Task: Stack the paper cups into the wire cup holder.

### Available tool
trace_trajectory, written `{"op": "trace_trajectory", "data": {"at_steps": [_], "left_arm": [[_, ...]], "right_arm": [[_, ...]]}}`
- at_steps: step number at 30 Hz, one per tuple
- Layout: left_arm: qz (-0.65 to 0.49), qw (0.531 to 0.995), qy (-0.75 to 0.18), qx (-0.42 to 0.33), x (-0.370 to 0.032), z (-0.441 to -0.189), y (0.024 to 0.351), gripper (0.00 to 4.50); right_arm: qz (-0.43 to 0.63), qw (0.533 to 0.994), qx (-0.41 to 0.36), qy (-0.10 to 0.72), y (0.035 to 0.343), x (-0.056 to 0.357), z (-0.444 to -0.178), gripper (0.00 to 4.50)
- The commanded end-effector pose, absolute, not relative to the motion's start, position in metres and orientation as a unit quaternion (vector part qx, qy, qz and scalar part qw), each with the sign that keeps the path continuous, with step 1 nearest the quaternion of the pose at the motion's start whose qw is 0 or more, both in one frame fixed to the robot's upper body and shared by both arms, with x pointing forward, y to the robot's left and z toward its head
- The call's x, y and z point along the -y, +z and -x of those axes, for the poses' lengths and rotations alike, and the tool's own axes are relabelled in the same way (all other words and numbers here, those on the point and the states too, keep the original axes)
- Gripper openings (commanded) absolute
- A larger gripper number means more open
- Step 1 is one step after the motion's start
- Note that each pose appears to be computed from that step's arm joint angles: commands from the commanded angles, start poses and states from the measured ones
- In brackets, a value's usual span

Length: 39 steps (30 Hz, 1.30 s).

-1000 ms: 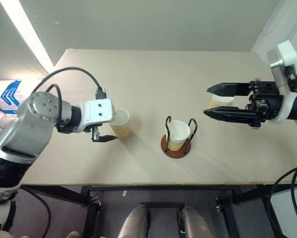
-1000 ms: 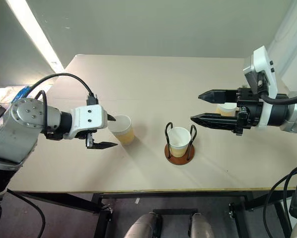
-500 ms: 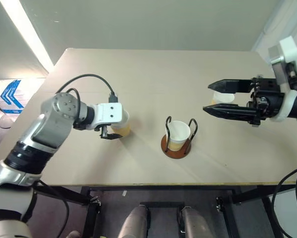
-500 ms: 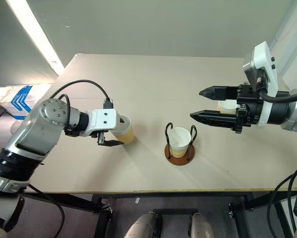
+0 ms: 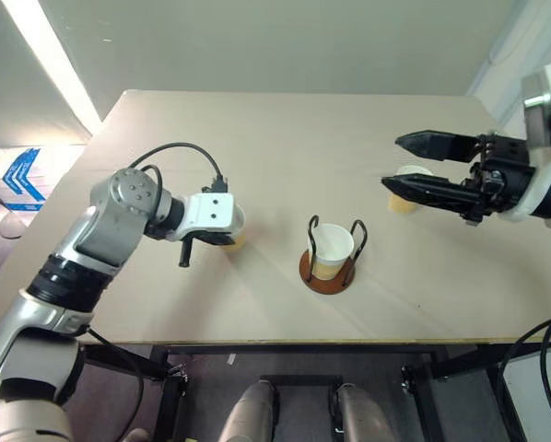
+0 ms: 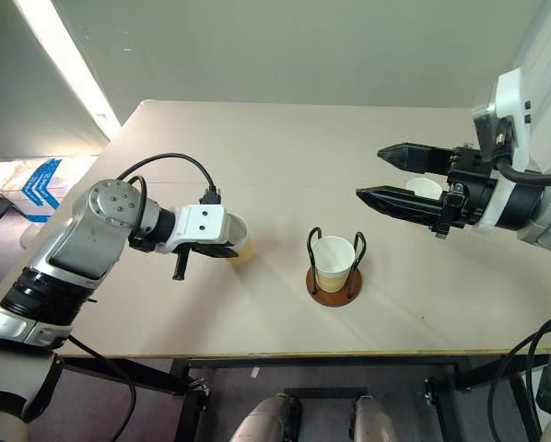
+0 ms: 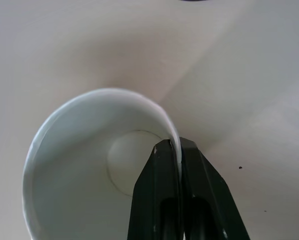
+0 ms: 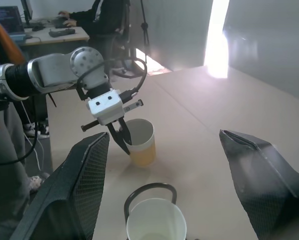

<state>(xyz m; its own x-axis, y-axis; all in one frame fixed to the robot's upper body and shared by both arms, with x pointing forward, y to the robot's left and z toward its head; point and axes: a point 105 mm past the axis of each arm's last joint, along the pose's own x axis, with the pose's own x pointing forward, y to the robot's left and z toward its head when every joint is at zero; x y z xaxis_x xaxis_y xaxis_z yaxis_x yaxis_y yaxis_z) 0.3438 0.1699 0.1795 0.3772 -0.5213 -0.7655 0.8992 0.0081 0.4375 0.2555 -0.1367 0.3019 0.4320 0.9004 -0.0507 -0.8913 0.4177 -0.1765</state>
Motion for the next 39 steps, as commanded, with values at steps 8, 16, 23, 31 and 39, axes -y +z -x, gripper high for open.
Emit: {"op": "trace_trajectory", "data": {"at_steps": [8, 16, 23, 31, 39], "left_arm": [[-0.449, 0.679, -0.568, -0.118, -0.152, -0.335, 0.242, 0.02], [-0.412, 0.650, -0.635, -0.069, -0.128, -0.318, 0.277, 0.02], [-0.401, 0.602, -0.690, -0.037, -0.103, -0.302, 0.298, 0.02], [-0.417, 0.533, -0.736, 0.012, -0.059, -0.298, 0.312, 0.02], [-0.433, 0.481, -0.762, 0.006, -0.034, -0.301, 0.294, 0.02]], "right_arm": [[0.152, 0.808, -0.025, 0.569, 0.267, 0.156, -0.222, 3.72], [0.128, 0.800, 0.007, 0.587, 0.276, 0.153, -0.207, 3.72], [0.103, 0.783, 0.040, 0.612, 0.295, 0.140, -0.191, 3.72], [0.118, 0.802, 0.011, 0.585, 0.279, 0.146, -0.195, 3.72], [0.122, 0.814, 0.010, 0.568, 0.273, 0.147, -0.195, 3.72]]}}
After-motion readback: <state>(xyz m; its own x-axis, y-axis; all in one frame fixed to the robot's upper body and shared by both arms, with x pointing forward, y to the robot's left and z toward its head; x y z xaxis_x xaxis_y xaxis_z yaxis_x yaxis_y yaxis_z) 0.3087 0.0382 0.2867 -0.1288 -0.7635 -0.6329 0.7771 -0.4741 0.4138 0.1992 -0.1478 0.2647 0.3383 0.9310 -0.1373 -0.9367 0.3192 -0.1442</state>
